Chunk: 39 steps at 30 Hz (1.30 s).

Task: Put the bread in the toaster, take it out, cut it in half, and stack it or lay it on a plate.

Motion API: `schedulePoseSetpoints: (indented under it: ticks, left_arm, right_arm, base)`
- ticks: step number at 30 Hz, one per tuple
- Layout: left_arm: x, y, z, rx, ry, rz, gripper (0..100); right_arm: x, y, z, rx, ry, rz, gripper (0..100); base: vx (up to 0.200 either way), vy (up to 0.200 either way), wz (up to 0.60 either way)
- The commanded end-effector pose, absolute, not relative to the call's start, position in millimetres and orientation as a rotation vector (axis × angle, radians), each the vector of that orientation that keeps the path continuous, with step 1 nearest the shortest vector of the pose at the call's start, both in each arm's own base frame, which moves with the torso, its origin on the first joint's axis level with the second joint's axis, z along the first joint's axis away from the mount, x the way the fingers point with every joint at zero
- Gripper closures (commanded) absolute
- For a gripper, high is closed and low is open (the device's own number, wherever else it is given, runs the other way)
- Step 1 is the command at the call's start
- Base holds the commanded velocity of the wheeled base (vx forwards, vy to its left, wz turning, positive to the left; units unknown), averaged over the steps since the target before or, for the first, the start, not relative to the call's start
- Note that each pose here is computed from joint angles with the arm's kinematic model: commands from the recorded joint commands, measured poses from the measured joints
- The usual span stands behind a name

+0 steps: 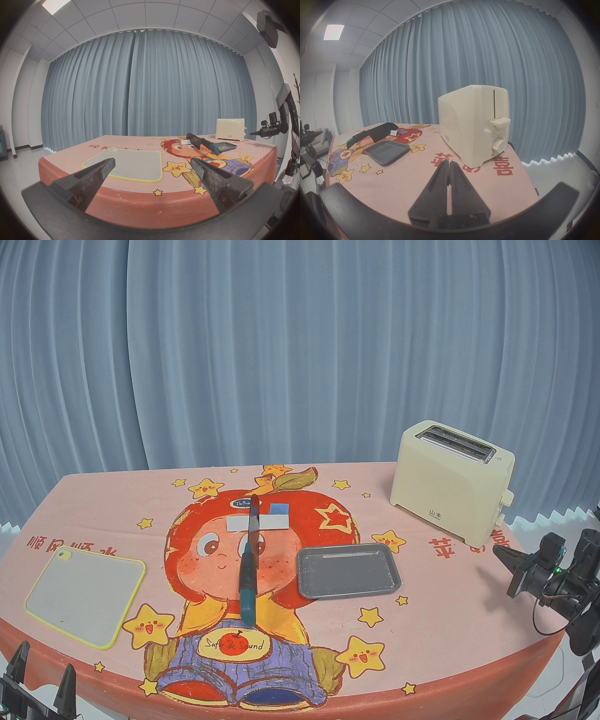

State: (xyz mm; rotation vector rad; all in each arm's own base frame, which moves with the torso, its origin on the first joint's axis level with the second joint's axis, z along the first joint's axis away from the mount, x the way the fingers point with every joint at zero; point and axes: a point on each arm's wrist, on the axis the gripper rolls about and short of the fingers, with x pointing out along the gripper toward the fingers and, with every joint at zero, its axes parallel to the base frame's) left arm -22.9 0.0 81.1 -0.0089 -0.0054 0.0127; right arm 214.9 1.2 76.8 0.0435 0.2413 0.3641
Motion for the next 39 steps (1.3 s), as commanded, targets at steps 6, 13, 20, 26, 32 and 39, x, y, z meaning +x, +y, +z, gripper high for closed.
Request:
schedulePoseSetpoints:
  ticks: [6, 13, 20, 26, 32, 39]
  left_arm:
    - [-22.8, 0.0, 76.0, -0.009, -0.005, 0.014, 0]
    - [-22.8, 0.0, 76.0, -0.009, -0.005, 0.014, 0]
    - [-22.8, 0.0, 76.0, -0.009, -0.005, 0.014, 0]
    - [-22.8, 0.0, 76.0, -0.009, -0.005, 0.014, 0]
    - [-22.8, 0.0, 76.0, -0.009, -0.005, 0.014, 0]
    - [-22.8, 0.0, 76.0, -0.009, -0.005, 0.014, 0]
  right_arm:
    - [217.7, 0.7, 70.4, 0.052, 0.270, 0.361, 100]
    - [220.5, -1.5, 68.0, 0.066, 0.279, 0.347, 100]
    - [229.7, -6.0, 72.6, 0.102, 0.248, 0.299, 100]
    - [244.0, -17.3, 80.5, 0.140, 0.192, 0.177, 100]
    - [249.5, -20.2, 78.5, 0.153, 0.196, 0.166, 100]
    - [257.6, -27.3, 70.9, 0.172, 0.208, 0.147, 100]
  base:
    - [0.000, 0.000, 0.00]
    - [0.000, 0.000, 0.00]
    - [0.000, 0.000, 0.00]
    - [0.000, 0.000, 0.00]
    - [0.000, 0.000, 0.00]
    - [0.000, 0.000, 0.00]
